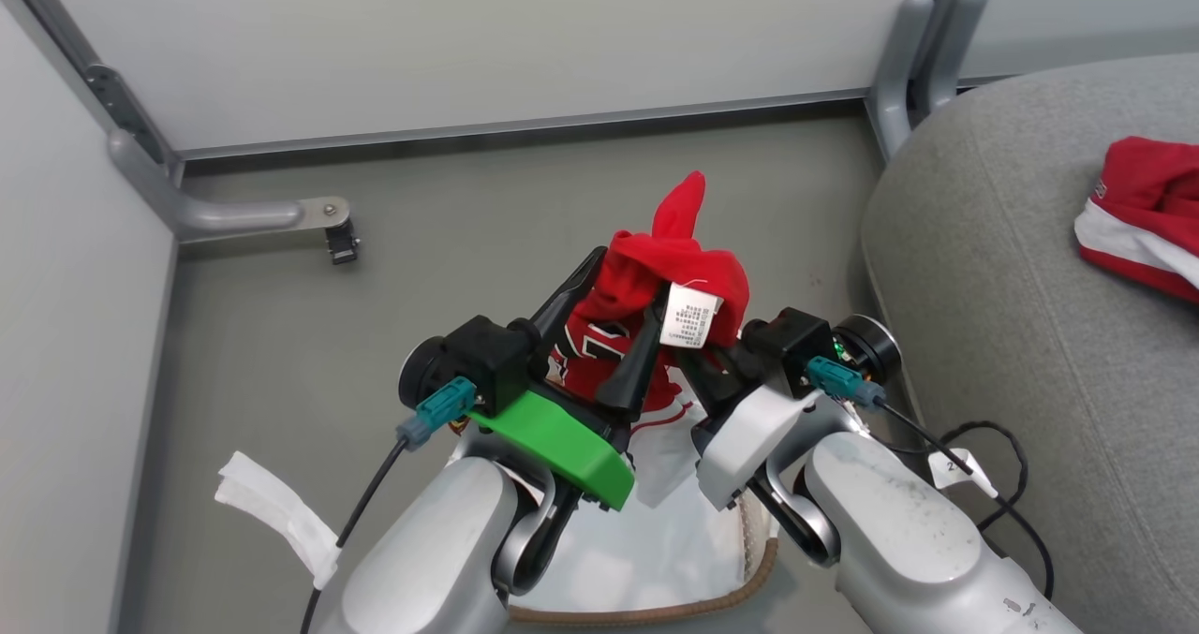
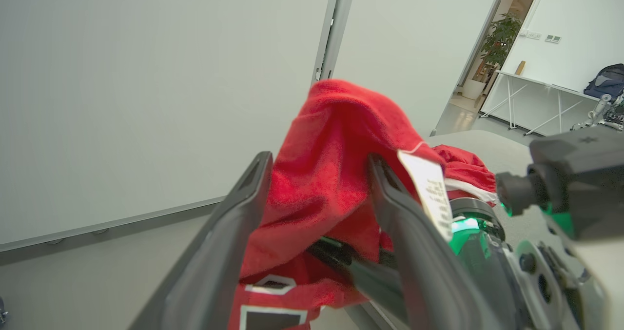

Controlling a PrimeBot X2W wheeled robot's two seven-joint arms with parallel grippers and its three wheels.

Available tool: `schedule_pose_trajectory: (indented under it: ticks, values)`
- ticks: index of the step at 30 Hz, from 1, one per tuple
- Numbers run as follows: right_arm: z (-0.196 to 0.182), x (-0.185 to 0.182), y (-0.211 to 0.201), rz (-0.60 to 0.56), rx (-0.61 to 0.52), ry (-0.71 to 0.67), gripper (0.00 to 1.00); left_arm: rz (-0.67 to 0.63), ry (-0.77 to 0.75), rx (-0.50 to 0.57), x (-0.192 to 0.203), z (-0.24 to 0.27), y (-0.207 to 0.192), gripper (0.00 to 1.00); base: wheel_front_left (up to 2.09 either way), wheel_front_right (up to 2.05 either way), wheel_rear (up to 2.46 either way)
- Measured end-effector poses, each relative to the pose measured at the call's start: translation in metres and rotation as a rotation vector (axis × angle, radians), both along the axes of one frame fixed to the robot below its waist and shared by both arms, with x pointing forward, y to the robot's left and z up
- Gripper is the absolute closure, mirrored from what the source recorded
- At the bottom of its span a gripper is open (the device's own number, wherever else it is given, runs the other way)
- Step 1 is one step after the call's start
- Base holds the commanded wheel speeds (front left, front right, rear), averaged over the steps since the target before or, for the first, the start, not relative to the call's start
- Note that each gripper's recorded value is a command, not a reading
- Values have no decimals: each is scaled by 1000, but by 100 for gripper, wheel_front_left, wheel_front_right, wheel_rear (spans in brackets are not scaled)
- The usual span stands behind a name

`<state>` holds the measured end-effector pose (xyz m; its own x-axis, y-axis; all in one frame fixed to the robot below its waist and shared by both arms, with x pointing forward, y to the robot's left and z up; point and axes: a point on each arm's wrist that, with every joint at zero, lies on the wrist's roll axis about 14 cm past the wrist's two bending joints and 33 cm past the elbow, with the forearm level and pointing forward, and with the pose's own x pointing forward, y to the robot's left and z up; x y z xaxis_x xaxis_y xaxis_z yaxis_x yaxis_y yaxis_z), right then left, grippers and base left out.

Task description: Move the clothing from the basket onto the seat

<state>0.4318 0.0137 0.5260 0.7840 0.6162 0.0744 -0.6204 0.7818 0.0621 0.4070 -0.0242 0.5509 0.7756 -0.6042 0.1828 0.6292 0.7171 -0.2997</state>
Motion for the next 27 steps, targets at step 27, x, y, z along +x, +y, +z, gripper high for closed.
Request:
schedule_pose_trajectory:
  ticks: [27]
  values:
    - [24,-5,-177,-494,44,-55,100,-324,11,72,-9,-36,-112,0,0,0,0]
